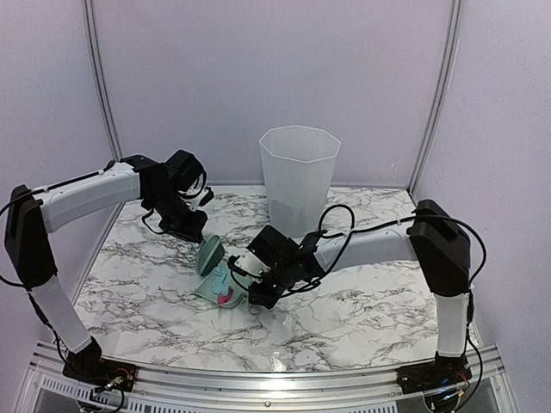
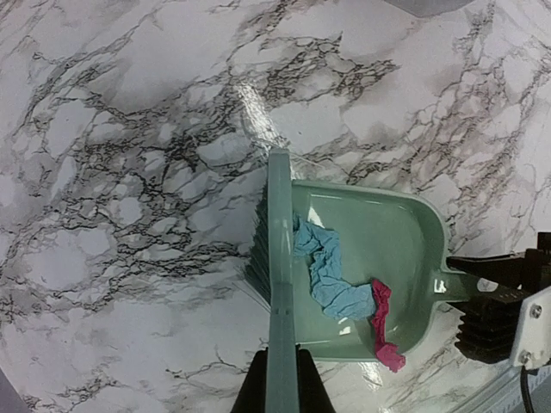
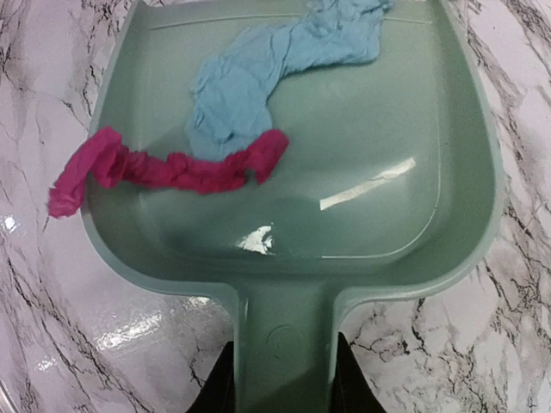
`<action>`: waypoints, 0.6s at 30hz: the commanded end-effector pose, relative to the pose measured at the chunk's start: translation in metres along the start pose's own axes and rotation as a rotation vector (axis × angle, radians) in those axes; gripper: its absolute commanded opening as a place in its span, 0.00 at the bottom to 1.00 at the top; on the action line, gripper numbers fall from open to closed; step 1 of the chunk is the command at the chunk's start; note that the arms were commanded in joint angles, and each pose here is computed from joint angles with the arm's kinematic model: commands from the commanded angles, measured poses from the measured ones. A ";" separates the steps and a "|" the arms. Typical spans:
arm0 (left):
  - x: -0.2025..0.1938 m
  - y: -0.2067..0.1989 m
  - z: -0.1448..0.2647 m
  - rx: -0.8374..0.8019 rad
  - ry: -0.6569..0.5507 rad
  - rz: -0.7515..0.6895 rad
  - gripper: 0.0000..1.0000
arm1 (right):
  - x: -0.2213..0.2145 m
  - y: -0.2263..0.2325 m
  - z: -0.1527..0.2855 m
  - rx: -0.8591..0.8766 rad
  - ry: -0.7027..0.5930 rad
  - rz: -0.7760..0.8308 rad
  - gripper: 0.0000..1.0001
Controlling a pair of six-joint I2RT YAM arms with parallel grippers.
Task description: Sweep away the paper scraps from the table
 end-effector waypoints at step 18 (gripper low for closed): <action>0.002 0.001 0.077 -0.009 -0.178 0.108 0.00 | -0.001 -0.003 0.012 0.037 -0.041 -0.006 0.00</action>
Point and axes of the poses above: each gripper's point midway between its finger pads, its own z axis back along the fingers, its own y axis along the line the jaws close on, x = y × z, the point moved 3 cm from there along z, back along the fingers, and after that the axes turned 10 degrees about z, right-handed, at the moved point
